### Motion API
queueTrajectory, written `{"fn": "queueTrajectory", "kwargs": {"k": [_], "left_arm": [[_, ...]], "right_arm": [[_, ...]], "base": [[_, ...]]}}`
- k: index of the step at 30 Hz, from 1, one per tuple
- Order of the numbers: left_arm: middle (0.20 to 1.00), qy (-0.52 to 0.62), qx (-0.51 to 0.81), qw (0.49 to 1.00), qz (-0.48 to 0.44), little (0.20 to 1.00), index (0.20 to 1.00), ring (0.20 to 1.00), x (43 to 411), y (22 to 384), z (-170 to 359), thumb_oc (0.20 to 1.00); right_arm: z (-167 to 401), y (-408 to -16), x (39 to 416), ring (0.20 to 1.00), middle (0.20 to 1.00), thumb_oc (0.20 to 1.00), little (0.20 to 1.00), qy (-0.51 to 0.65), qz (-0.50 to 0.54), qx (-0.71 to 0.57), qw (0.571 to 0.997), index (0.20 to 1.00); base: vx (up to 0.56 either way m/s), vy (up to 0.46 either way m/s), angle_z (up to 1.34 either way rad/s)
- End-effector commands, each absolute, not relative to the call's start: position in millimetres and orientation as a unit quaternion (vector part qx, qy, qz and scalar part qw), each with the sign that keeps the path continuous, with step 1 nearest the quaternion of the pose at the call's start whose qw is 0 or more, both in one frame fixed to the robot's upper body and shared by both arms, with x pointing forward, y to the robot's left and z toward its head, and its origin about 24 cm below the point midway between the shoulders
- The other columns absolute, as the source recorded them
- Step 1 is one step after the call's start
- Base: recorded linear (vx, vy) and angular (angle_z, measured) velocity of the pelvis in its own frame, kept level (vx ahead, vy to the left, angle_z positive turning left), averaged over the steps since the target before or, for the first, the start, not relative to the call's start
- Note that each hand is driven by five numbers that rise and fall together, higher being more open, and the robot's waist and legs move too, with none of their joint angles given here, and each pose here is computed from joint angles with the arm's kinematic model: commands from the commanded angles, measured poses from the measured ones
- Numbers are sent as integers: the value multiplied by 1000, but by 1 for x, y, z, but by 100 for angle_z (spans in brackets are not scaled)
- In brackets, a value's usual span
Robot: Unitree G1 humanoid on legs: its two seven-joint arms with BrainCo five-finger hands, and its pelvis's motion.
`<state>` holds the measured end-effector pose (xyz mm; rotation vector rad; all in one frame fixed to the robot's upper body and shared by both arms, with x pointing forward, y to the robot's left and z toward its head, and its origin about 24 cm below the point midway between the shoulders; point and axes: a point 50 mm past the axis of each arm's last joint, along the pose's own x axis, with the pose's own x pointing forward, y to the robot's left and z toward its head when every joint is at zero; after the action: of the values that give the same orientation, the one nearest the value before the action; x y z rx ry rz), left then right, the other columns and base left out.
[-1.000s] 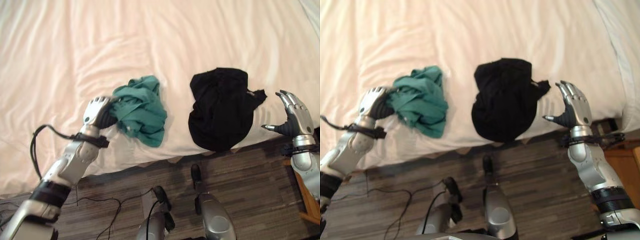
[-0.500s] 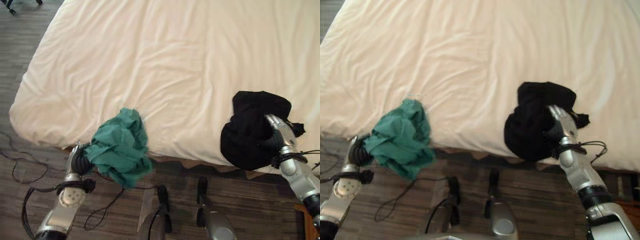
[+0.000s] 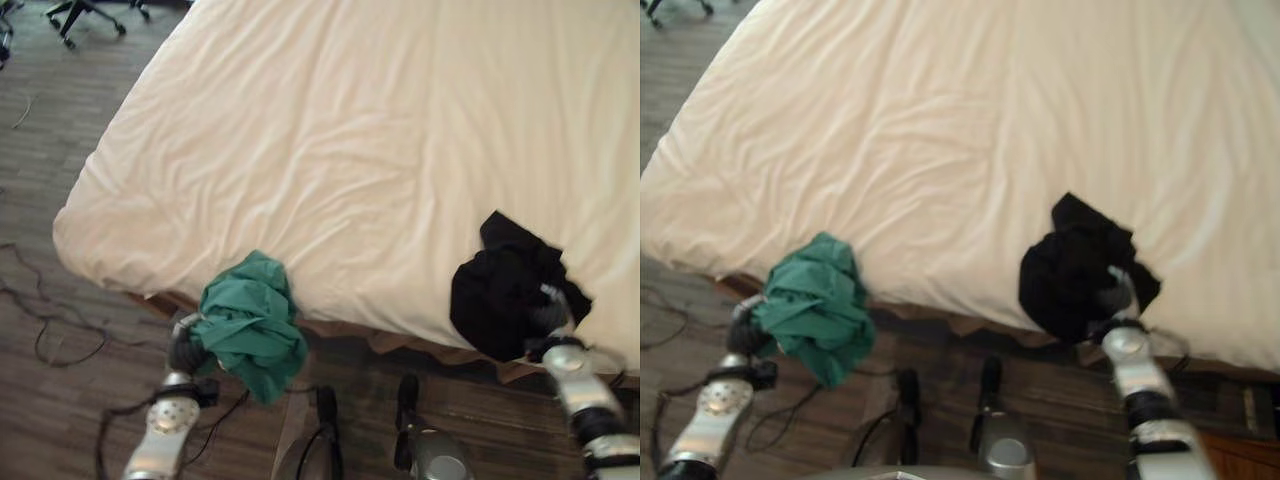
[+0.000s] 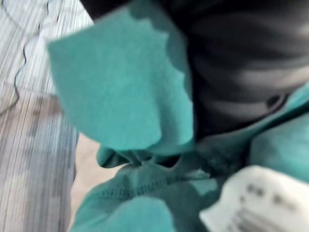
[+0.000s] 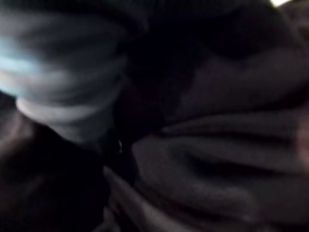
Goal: Tidy up the quilt and then pick up the clothes from the bed and put them into the laundry hamper.
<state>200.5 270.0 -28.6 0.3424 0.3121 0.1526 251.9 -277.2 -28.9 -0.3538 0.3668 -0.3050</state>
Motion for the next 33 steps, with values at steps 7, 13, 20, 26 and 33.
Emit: {"fn": "queueTrajectory", "kwargs": {"k": [7,13,20,26,33], "left_arm": [[200,215,131,966,61,200,200,200,165,261,-52,200],[200,193,117,971,76,200,200,200,165,257,-48,200],[200,160,83,976,123,200,200,200,169,262,-42,200],[200,77,73,987,121,200,200,200,203,243,-17,200],[200,114,62,982,135,200,200,200,193,249,-30,200]], "right_arm": [[-96,-240,145,200,200,200,200,313,-88,-32,945,200],[-93,-233,143,200,200,200,200,298,-73,-37,951,200],[-61,-196,193,200,200,200,200,196,37,-87,976,200],[-12,-217,228,200,200,200,200,69,-44,-133,988,200],[-41,-212,205,200,200,200,200,139,-75,-90,983,200]], "base": [[-22,91,-40],[-30,-12,-8],[41,-84,61],[-165,80,245],[16,314,227]]}}
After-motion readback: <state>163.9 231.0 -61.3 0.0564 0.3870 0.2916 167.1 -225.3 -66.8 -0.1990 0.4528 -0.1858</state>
